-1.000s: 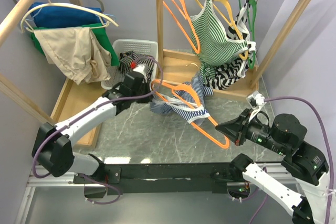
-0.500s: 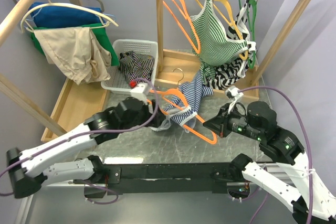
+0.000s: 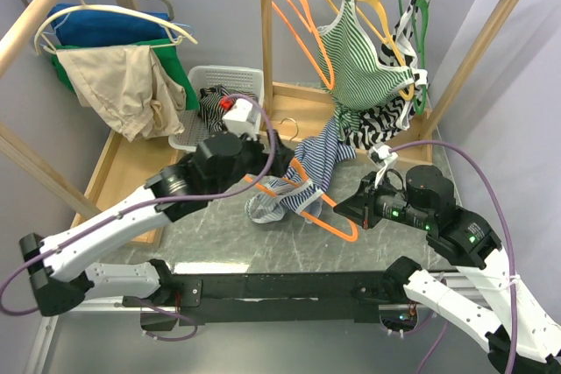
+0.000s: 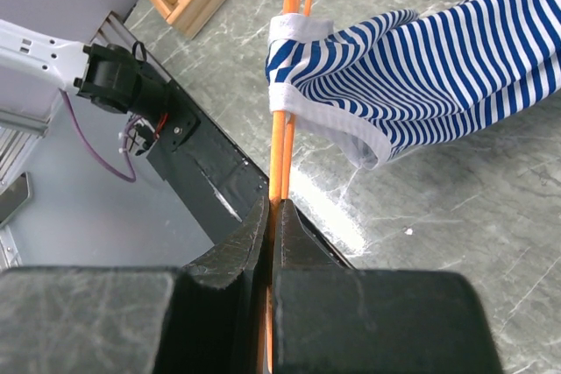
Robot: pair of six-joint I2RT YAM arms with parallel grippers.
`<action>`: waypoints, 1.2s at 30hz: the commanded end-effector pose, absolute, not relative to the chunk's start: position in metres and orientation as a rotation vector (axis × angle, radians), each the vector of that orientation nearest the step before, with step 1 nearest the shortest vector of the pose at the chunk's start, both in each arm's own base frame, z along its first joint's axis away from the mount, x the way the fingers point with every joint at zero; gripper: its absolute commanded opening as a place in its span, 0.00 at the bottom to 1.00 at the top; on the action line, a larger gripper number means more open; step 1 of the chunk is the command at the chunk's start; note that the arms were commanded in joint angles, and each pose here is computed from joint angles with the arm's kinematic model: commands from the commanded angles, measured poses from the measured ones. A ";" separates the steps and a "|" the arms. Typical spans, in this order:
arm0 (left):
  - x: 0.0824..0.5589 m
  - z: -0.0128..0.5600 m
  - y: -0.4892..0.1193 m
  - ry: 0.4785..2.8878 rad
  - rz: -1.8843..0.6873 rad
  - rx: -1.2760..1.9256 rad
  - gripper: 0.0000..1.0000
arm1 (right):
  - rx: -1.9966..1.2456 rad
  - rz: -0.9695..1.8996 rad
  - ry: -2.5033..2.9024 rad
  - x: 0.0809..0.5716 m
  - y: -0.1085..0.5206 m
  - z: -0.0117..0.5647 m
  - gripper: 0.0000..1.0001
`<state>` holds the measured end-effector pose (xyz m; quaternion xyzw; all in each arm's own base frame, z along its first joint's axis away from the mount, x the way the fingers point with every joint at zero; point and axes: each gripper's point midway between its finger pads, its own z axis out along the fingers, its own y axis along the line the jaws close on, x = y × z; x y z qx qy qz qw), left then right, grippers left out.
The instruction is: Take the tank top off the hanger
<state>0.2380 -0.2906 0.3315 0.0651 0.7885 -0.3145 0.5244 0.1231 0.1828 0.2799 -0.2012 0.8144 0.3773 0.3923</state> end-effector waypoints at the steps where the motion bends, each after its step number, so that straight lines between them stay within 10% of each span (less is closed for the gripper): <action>1: 0.248 0.358 -0.313 1.787 -0.779 0.231 0.88 | -0.549 1.024 1.955 0.123 0.193 0.304 0.00; 13: 0.263 0.355 -0.327 1.768 -0.759 0.217 0.72 | -0.566 1.035 1.934 0.117 0.191 0.309 0.00; 26: 0.265 0.349 -0.342 1.787 -0.771 0.261 0.05 | -0.556 1.030 1.928 0.116 0.188 0.311 0.00; 31: 0.266 0.348 -0.337 1.790 -0.745 0.254 0.01 | -0.523 1.014 1.943 0.120 0.187 0.309 0.00; 36: 0.270 0.342 -0.326 1.795 -0.693 0.223 0.01 | -0.328 0.894 1.950 0.143 0.169 0.323 0.40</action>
